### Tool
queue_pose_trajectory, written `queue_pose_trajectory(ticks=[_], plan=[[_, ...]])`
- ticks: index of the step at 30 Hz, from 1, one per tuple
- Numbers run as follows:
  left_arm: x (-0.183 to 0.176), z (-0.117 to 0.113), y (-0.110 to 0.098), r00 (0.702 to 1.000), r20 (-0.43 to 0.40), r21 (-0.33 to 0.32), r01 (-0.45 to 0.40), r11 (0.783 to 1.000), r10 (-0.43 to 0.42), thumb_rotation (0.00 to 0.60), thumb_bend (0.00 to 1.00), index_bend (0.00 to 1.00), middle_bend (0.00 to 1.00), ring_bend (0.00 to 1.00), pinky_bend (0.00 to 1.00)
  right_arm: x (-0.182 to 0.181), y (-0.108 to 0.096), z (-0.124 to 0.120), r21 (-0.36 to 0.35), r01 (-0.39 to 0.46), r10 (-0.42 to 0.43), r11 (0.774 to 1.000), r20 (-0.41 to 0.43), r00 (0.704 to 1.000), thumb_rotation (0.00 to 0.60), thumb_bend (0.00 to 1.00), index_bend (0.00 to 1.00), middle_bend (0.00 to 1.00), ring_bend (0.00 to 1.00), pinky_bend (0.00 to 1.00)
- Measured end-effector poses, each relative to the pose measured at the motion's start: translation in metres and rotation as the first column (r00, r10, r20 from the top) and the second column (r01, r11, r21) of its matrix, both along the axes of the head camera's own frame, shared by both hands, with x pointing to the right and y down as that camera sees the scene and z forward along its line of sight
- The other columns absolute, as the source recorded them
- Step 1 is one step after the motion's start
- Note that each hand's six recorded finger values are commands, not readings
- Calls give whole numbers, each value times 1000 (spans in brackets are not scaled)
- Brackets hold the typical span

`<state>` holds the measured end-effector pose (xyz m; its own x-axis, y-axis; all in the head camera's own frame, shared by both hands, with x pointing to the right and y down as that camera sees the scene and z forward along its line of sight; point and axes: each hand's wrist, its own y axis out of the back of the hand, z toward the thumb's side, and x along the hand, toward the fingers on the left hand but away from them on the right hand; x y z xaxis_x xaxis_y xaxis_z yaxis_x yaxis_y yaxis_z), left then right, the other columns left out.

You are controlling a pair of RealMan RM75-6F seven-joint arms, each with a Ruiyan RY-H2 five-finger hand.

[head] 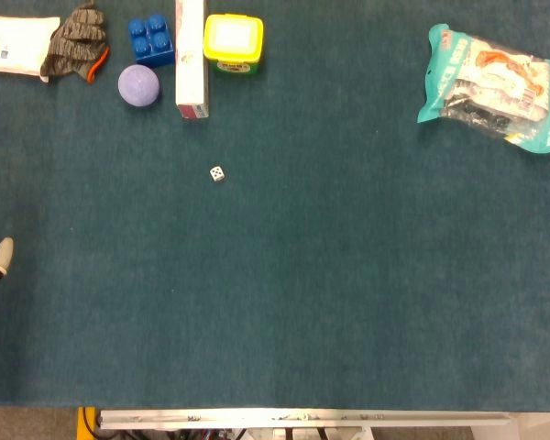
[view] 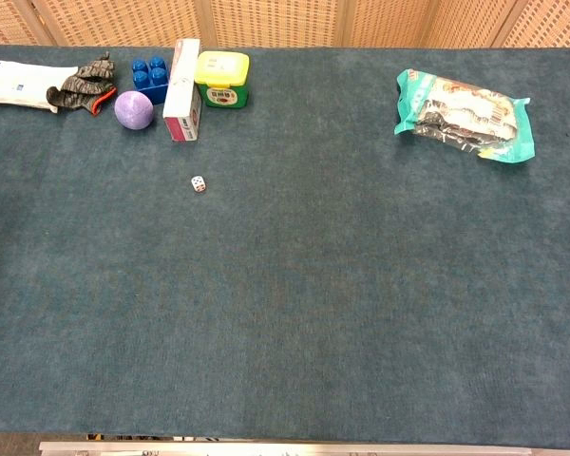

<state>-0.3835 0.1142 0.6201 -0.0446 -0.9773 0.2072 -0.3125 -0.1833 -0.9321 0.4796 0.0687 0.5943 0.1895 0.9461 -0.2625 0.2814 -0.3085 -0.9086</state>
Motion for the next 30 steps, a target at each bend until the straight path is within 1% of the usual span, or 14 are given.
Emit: queue_pose_trajectory(ticks=[7,12,14,16,17,18,19,22,24,26,27,28,29,30], plan=[[1,0,-1,1000,1,-3,-1,1000,1,600,302,74,162,143,61,-1,-1,-1,4,4,-4,1000,0,1000,600,388,150,335,289,315],[6,3,-4,999,2,-14,-35,999,35,600,303,74,192,159,83,0,-6,-8,31,5,-5,1000,-2,1000,600,388,150,334,288,315],[9,4,-6,998,2,-21,-57,998,57,600,302,74,238,206,191,0,-8,-10,45,3,-3,999,-4,1000,600,388,150,334,289,315],[13,7,-10,996,0,-33,-88,996,88,600,303,74,331,312,403,0,-11,-14,61,0,0,998,-7,1000,600,388,150,335,289,315],[15,8,-12,995,-3,-40,-105,994,105,600,304,78,394,374,496,1,-13,-15,67,-1,2,998,-9,1000,600,388,150,335,289,315],[19,10,-16,992,-7,-48,-128,991,128,600,304,89,494,467,602,1,-15,-17,73,-3,4,997,-10,1000,600,388,150,335,289,315],[22,12,-18,989,-12,-54,-146,988,146,600,304,105,627,586,707,1,-16,-18,76,-5,5,997,-11,1000,600,388,150,335,289,315],[31,19,-27,979,-35,-87,-205,975,202,600,313,127,856,809,860,0,-19,-19,79,-6,7,997,-16,1000,600,388,149,335,294,315],[37,25,-33,969,-60,-121,-247,962,241,600,378,142,951,914,943,-1,-20,-19,77,-5,7,997,-19,1000,600,388,150,335,297,315],[43,32,-38,958,-86,-157,-283,946,273,600,449,162,992,961,984,-1,-21,-19,76,-5,7,997,-22,1000,600,388,150,335,298,315],[48,38,-43,948,-104,-190,-314,930,299,590,478,179,1000,982,996,-1,-21,-19,75,-6,8,997,-23,1000,600,388,150,335,298,315],[50,40,-44,944,-110,-204,-327,923,310,555,492,187,1000,990,999,-1,-21,-19,74,-7,9,997,-23,1000,600,388,150,335,300,315],[54,44,-47,938,-120,-226,-345,911,326,480,512,194,1000,998,1000,-1,-21,-19,73,-8,10,997,-23,1000,600,388,150,335,303,315],[58,49,-49,929,-132,-256,-369,894,346,375,530,196,1000,1000,1000,-1,-21,-19,70,-10,12,997,-23,1000,600,388,150,335,306,315]])
